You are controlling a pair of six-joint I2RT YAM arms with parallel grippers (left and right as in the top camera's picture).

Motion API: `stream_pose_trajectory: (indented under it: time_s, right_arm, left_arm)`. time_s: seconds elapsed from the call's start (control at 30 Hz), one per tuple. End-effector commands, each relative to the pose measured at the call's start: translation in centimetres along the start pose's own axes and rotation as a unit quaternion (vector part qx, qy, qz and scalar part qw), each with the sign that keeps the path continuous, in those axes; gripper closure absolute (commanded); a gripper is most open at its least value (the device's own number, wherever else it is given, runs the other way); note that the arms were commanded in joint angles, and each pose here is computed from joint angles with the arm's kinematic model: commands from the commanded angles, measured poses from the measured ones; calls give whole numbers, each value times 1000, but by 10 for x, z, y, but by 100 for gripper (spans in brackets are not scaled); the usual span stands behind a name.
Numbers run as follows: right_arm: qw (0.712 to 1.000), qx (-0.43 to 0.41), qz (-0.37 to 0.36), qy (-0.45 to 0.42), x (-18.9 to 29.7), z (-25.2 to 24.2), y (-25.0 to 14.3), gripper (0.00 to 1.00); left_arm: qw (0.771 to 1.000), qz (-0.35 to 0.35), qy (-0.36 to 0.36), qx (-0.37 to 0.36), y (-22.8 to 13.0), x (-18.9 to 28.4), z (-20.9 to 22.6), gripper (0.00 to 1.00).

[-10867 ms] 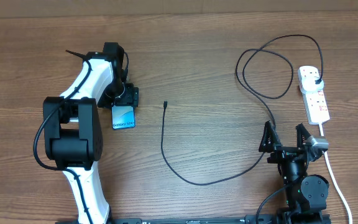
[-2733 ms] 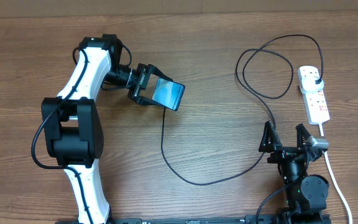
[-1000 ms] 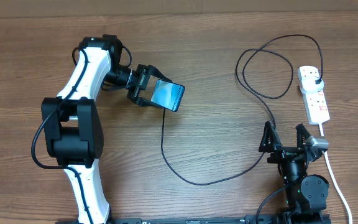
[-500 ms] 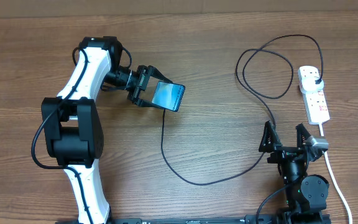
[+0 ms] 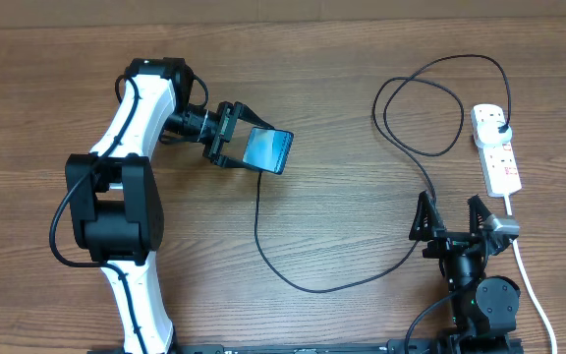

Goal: Plug charger to phone and switch on socket

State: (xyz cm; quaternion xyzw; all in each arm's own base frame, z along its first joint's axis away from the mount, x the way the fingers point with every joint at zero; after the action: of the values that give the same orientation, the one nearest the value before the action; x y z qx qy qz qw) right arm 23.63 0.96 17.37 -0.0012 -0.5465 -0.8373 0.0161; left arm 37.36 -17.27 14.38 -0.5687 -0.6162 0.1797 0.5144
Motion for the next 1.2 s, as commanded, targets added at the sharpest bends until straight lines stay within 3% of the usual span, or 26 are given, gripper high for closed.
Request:
stream_pose_trajectory:
  time_s: [0.0,0.5,1.17]
  right_arm:
    - [1000,-2,0,5,0,1,-3,0]
    - [993,-105,46,30,3,13,-11,0]
    - [986,-109,119,30,13,40,23,0]
  left_arm:
    - [999,25,-26,-14,-14,2,-14,45]
    - [999,32,-32,-14,-16,2,-16,45]
    - [999,38,-38,-5,-18,2,-18,45]
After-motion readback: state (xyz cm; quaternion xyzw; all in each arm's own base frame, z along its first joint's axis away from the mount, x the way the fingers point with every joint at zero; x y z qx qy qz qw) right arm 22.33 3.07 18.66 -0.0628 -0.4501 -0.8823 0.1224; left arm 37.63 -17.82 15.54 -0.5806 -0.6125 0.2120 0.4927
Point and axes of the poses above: each gripper's point midway between its finger pads, its own x axis back along the fingers, its own z axis along the line the jaws close on, y = z × x, the point moved 1 cm from there along x, back along the fingers, and after that the axes turned 5 degrees about -x, right-handed, at the moved point
